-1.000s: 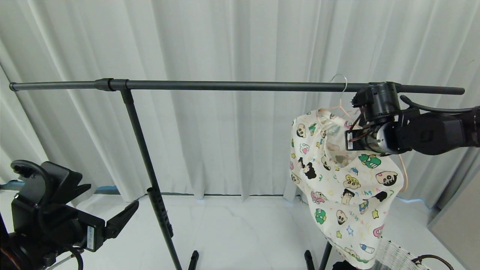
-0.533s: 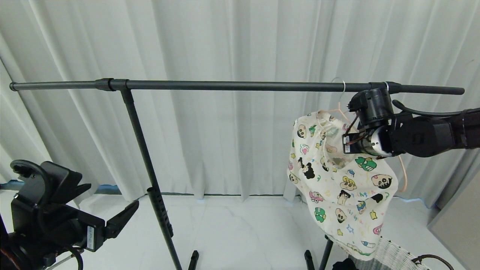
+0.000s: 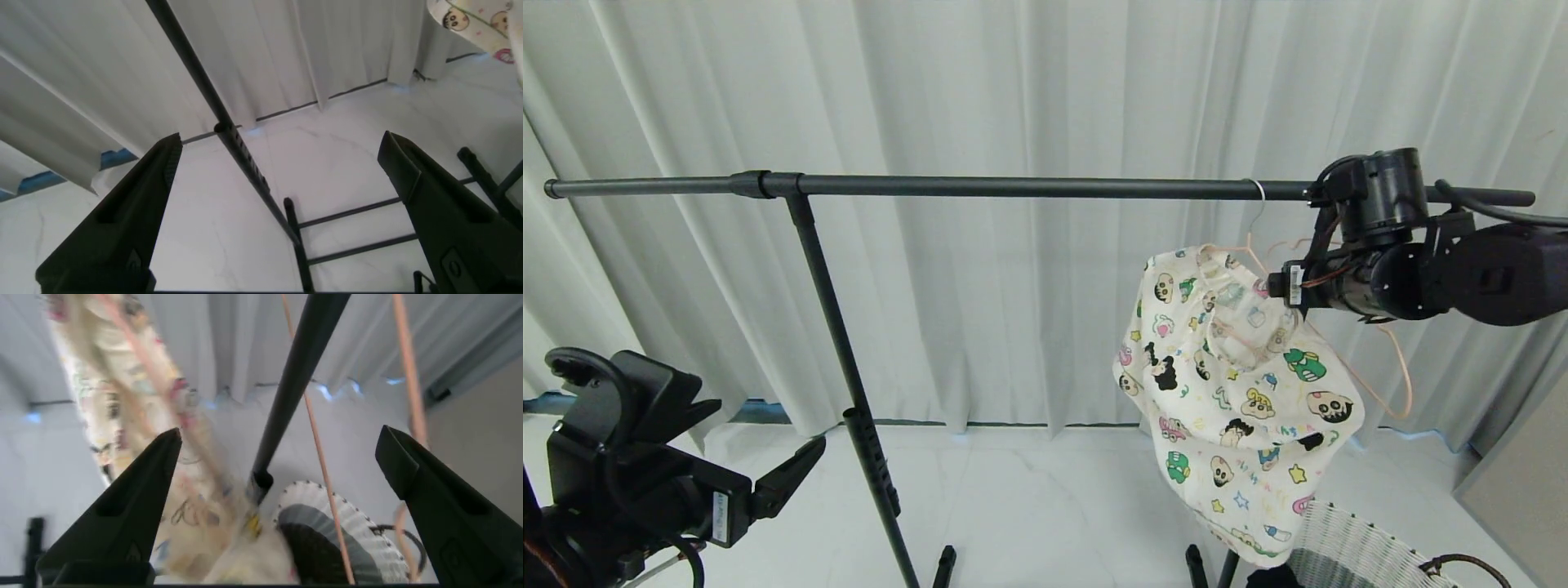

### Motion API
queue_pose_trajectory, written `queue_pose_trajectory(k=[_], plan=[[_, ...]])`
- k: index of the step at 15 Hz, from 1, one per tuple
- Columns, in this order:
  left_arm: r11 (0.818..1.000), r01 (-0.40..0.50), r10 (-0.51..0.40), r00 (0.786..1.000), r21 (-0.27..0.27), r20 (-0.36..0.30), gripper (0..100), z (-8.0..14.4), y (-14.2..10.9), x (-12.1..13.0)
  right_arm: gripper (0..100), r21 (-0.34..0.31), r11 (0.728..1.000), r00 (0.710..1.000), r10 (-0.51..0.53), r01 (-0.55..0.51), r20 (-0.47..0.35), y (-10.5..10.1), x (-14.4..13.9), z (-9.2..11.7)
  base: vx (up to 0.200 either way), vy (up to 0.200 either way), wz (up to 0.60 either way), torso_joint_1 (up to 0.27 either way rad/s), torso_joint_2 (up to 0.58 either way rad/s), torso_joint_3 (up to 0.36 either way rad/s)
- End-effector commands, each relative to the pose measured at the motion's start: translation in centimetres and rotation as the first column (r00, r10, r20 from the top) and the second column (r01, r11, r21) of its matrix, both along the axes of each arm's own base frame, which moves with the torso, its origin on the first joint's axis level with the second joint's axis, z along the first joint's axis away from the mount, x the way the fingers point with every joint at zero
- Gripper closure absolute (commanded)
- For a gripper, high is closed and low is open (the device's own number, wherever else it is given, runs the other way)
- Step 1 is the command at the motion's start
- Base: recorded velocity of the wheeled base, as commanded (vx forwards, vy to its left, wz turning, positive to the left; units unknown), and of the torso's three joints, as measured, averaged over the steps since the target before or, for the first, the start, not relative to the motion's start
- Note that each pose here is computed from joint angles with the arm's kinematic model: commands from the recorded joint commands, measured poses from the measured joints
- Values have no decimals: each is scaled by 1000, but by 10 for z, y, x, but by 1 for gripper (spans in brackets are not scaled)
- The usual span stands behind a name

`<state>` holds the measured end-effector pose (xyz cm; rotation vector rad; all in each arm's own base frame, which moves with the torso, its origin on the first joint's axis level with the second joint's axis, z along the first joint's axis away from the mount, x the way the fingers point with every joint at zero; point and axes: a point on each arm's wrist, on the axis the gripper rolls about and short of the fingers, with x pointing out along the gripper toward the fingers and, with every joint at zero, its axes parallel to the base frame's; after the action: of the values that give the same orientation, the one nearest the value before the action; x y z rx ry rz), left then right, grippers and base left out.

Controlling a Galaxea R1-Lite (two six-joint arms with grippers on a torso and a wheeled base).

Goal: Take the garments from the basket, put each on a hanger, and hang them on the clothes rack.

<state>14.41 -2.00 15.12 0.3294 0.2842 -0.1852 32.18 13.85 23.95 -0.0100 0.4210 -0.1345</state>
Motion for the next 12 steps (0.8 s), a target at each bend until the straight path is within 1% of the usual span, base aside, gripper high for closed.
queue_pose_trajectory(k=[1, 2, 3, 4, 5, 6, 7, 8, 10, 12], plan=[[1000, -3, 3, 1000, 0, 0, 0, 0, 0, 1, 0, 56, 997, 995, 53, -58, 87, -7, -31, 38, 0, 0, 0, 0, 0, 0], [1000, -11, 11, 1000, 0, 3, 0, 1, 1, 1, 0, 58, 996, 993, 66, -72, 96, -11, -40, 46, 0, 0, 0, 0, 0, 0], [999, -34, 34, 999, 8, 8, 0, 1, 1, 1, 0, 37, 996, 993, 74, -78, 95, -15, -47, 51, 0, 0, 0, 0, 0, 0], [997, -76, 76, 997, 20, 18, 0, 2, 2, 1, 0, -12, 997, 992, 82, -81, 94, -21, -55, 54, 0, 0, 0, 0, 0, 0], [994, -103, 102, 995, 27, 22, 0, 2, 3, 1, 0, -46, 996, 992, 85, -81, 88, -27, -58, 53, 0, 0, 0, 0, 0, 0], [985, -164, 163, 986, 55, 24, 0, 1, 4, 2, 0, -138, 988, 992, 87, -74, 92, -39, -60, 53, 0, 0, 0, 0, 0, 0], [981, -183, 182, 983, 71, 23, 0, 0, 5, 2, 0, -163, 984, 990, 89, -70, 113, -43, -61, 51, -200, 0, 0, 7, -2, -2], [980, -185, 183, 983, 71, 23, 0, 0, 5, 2, 0, -181, 981, 987, 92, -68, 128, -45, -60, 48, -200, 0, 0, 7, -2, 7], [980, -185, 183, 983, 70, 27, 0, 1, 5, 1, 0, -200, 977, 985, 102, -72, 141, -46, -63, 44, -200, 0, 0, 15, 7, 0], [980, -184, 183, 983, 71, 26, 0, 1, 5, 1, 0, -213, 974, 985, 103, -73, 137, -47, -65, 43, -200, 0, 0, 0, 0, 12]])
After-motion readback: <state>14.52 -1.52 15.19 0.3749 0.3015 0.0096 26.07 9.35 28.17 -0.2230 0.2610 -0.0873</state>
